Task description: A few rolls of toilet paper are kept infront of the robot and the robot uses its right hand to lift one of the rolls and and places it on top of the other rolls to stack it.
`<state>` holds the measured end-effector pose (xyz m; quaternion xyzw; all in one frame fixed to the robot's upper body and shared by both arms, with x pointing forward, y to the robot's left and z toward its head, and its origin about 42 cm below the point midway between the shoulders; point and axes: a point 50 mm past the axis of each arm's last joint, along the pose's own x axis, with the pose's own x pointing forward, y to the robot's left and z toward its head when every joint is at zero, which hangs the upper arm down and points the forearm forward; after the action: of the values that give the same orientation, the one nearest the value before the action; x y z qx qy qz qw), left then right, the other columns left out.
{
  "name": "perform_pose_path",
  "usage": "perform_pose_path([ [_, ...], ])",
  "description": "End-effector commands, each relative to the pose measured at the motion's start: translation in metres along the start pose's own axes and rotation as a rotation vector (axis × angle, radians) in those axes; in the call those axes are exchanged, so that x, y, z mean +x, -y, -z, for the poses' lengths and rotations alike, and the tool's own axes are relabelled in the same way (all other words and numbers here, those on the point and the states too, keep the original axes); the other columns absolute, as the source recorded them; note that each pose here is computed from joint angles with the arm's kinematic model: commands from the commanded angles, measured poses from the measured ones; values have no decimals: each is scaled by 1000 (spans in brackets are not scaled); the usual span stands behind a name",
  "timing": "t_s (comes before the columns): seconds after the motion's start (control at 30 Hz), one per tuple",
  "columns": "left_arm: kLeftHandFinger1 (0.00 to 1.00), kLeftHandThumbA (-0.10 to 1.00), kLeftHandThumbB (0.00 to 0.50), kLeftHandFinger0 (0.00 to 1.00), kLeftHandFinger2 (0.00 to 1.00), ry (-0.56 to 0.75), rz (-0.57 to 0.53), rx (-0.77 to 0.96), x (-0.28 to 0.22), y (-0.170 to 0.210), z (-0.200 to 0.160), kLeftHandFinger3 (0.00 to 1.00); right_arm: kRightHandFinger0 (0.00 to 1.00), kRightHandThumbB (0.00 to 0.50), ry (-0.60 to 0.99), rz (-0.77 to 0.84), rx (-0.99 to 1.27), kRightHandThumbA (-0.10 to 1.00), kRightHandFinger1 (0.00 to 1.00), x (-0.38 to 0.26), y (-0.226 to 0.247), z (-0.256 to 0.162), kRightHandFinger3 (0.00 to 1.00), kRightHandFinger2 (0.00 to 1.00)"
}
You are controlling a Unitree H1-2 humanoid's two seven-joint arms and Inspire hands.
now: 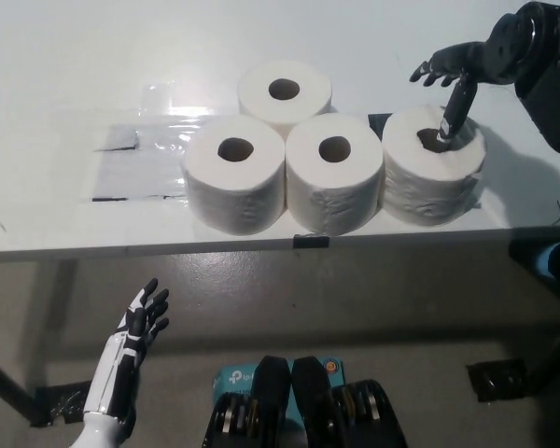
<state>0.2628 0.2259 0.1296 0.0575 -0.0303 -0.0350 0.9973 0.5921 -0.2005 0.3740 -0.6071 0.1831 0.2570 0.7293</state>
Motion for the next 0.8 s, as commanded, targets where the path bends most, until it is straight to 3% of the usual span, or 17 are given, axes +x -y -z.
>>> perform_pose_path([
  [0.0,1000,1000,54,1000,1000,59,11,14,1,-3,-14,1000,1000,321,51,94,-57,1000,1000,-14,23,-20,1000,1000],
  [0.2,1000,1000,64,1000,1000,58,10,11,0,-2,-15,1000,1000,308,46,95,-62,1000,1000,-11,20,-20,1000,1000],
  [0.5,1000,1000,59,1000,1000,59,7,15,1,-2,-16,1000,1000,348,49,97,-72,1000,1000,-2,15,-18,1000,1000],
  [0.67,1000,1000,103,1000,1000,49,6,21,1,-2,-16,1000,1000,335,42,121,-78,1000,1000,-1,16,-19,1000,1000],
  [0.77,1000,1000,65,1000,1000,59,3,19,1,-2,-16,1000,1000,315,34,132,-86,1000,1000,-4,22,-21,1000,1000],
])
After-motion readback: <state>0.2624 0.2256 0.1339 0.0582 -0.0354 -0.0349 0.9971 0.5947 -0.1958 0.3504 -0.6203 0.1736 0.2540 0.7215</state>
